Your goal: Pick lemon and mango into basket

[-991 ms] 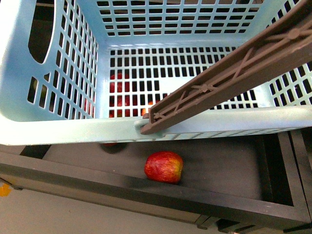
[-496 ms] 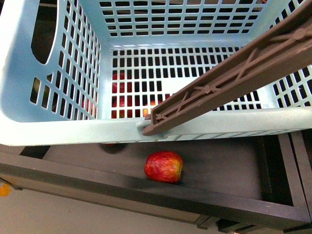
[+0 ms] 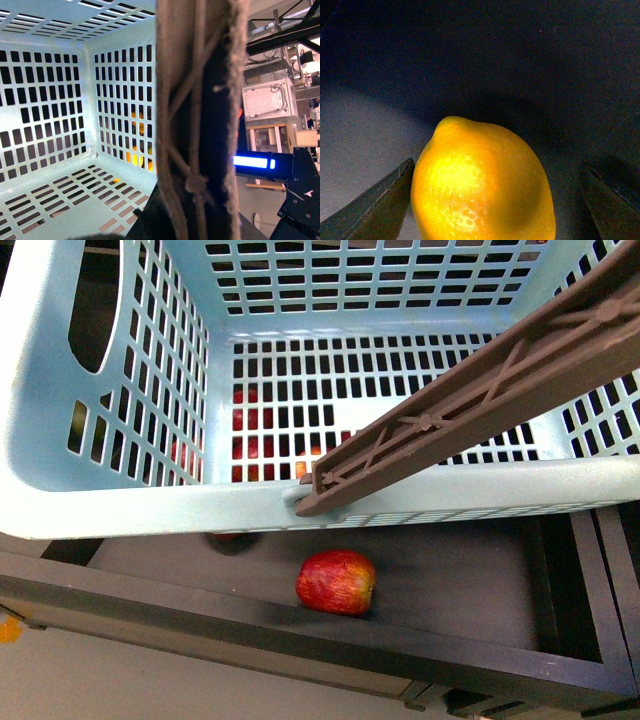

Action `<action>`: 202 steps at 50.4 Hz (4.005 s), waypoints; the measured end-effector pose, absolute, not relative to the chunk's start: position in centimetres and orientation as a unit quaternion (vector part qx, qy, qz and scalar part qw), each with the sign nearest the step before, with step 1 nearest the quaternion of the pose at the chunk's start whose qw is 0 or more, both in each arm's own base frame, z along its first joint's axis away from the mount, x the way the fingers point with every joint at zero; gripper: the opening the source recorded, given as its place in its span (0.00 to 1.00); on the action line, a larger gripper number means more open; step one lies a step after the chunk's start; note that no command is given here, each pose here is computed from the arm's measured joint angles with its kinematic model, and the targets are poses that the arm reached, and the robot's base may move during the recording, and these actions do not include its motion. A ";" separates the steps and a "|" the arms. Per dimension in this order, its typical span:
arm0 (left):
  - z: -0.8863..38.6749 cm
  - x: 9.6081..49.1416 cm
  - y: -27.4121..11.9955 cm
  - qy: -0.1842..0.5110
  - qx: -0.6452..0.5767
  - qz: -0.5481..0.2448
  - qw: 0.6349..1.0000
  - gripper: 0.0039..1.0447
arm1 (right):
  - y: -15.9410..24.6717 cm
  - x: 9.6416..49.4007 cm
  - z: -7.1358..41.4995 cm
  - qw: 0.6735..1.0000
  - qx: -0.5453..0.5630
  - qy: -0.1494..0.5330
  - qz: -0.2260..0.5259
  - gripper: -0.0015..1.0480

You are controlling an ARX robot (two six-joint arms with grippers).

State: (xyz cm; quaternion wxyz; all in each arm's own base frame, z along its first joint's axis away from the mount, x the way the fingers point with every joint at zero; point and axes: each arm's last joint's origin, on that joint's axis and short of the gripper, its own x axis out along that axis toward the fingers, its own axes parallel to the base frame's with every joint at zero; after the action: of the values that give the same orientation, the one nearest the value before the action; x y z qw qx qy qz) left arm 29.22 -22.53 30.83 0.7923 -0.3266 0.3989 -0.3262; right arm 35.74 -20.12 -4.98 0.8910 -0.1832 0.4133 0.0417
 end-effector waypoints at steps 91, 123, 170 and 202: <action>30.8 29.2 -22.5 0.399 -0.327 -0.326 0.792 0.04 | 4.2 27.1 22.8 0.977 -0.113 0.053 0.173 0.70; 30.8 29.2 -22.5 0.401 -0.326 -0.328 0.791 0.04 | 0.0 19.5 22.1 1.000 -0.007 0.008 0.000 0.32; 30.8 29.2 -22.5 0.399 -0.325 -0.326 0.793 0.04 | 0.0 13.9 18.0 1.000 -0.005 0.000 -0.001 0.37; 30.8 29.0 -22.9 0.403 -0.324 -0.333 0.789 0.04 | 0.0 13.9 18.0 1.000 -0.004 0.002 -0.001 0.92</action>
State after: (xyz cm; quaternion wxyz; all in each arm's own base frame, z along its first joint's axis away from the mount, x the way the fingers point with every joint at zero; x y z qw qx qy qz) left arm 28.99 -22.86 30.80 0.7885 -0.3240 0.4031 -0.3328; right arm 13.87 -0.01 17.97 1.0000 -0.0037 0.0016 -0.0006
